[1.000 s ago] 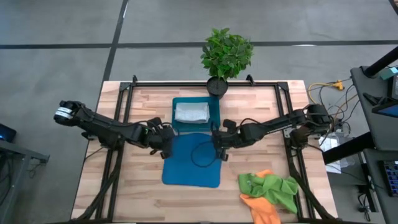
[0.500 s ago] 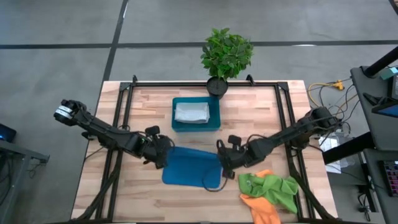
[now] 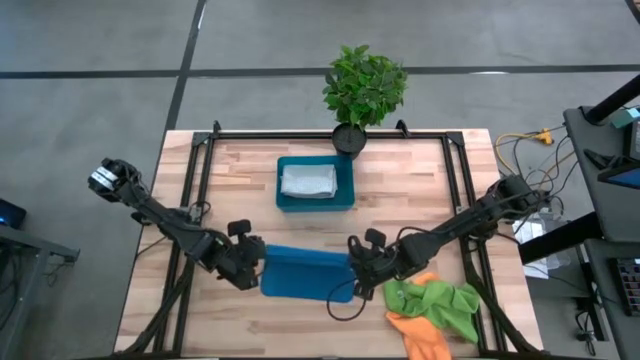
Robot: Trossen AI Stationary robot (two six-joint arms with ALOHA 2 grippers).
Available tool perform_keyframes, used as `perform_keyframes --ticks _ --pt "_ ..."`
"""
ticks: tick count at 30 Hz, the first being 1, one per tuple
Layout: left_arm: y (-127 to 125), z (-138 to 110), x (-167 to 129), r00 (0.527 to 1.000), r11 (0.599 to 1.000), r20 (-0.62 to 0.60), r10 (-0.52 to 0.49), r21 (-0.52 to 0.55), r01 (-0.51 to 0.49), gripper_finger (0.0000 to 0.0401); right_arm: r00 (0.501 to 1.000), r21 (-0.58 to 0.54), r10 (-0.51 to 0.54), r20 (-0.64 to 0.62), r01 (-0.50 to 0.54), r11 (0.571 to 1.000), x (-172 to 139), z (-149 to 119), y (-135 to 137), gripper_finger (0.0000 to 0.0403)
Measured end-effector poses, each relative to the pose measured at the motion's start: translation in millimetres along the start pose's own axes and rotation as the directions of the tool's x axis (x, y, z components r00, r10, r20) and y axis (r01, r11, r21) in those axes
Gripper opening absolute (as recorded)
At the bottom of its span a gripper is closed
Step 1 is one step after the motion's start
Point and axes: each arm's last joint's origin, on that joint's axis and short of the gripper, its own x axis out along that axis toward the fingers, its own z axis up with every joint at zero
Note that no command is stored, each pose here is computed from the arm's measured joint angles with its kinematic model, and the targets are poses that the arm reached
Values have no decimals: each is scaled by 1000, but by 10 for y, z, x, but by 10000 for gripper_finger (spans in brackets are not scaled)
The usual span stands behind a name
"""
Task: Fold microfiber towels
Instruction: Fold the blue microfiber towel
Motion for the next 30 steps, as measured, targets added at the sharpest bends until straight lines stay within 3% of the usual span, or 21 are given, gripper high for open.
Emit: perform_keyframes --ticks 8,30 --pt "-57 -7 18 999 999 9 -40 -26 41 0 999 -6 32 -15 -32 999 -18 -34 51 8" --pt "-221 -99 134 998 998 -34 -59 28 60 0 992 -21 128 16 -127 992 57 -156 120 8"
